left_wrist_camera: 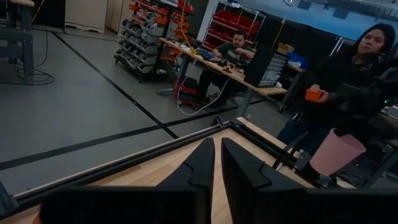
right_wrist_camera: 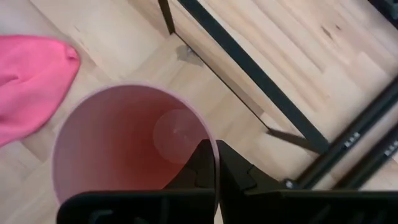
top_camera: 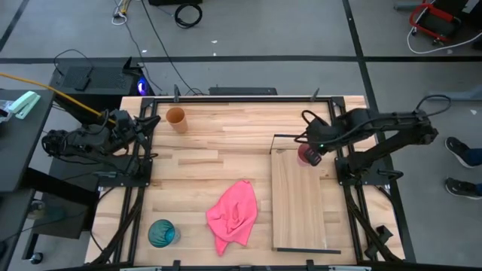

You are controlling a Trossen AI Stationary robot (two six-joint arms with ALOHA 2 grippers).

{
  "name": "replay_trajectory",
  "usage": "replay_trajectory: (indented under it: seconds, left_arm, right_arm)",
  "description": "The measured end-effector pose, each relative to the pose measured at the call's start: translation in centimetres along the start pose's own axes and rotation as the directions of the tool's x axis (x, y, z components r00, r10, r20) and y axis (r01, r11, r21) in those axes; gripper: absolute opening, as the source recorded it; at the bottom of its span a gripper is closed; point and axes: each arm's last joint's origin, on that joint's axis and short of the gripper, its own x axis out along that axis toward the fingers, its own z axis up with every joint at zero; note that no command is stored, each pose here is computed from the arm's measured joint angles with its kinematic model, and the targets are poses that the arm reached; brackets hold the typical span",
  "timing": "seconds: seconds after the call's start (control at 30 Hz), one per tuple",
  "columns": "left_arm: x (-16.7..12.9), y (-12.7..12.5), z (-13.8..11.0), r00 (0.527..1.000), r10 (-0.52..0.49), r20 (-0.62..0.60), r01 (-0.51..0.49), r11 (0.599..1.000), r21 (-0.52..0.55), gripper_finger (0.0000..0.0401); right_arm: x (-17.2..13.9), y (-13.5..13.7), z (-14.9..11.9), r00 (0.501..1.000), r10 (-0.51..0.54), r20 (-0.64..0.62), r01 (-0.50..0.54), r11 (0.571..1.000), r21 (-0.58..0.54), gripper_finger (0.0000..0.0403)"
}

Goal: Stack small to large cups/mugs on shelf
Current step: Put the pink cup on the shelf

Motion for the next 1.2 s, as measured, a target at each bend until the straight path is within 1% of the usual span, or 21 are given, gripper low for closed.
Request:
replay_trajectory:
  seconds: [0.1, 0.27, 0.47, 0.67, 0.73, 0.8, 1.0, 1.2]
  left_arm:
    - [0.0, 0.0, 0.0, 1.000, 0.000, 0.000, 0.000, 1.000, 0.000, 0.0038]
    - [0.0, 0.0, -0.1, 1.000, 0.002, -0.004, -0.002, 1.000, -0.014, 0.0031]
    - [0.0, 0.1, -0.2, 1.000, 0.007, -0.015, -0.007, 1.000, -0.017, 0.0030]
    - [0.0, 0.2, -0.4, 0.999, 0.014, -0.029, -0.015, 1.000, -0.014, 0.0039]
    - [0.0, 0.2, -0.4, 0.999, 0.015, -0.030, -0.016, 1.000, -0.025, 0.0040]
    - [0.0, 0.2, -0.5, 0.999, 0.016, -0.032, -0.017, 1.000, -0.022, 0.0040]
    - [0.0, 0.2, -0.5, 0.999, 0.016, -0.032, -0.017, 1.000, -0.026, 0.0033]
    - [0.0, 0.2, -0.5, 0.999, 0.016, -0.032, -0.017, 0.999, -0.039, 0.0038]
  right_arm:
    - [1.1, 0.5, 0.0, 1.000, 0.015, 0.006, -0.015, 1.000, -0.004, 0.0002]
    - [3.0, 0.8, -0.8, 0.999, 0.040, -0.035, -0.040, 0.999, -0.012, 0.0002]
    - [4.4, 0.6, -1.4, 0.995, 0.097, 0.010, -0.097, 0.995, 0.007, 0.0002]
    - [6.2, -0.3, -1.6, 0.998, 0.059, 0.001, -0.059, 0.997, 0.044, 0.0002]
    - [6.7, -0.3, -1.5, 0.998, 0.060, 0.006, -0.060, 0.998, 0.035, 0.0002]
    - [7.0, -0.4, -1.3, 0.998, 0.062, 0.013, -0.062, 0.997, 0.040, 0.0002]
    - [8.0, -1.3, -0.9, 1.000, 0.024, -0.002, -0.024, 0.999, 0.044, 0.0002]
    - [8.7, -1.6, -0.5, 0.999, 0.036, -0.006, -0.036, 0.999, 0.039, 0.0002]
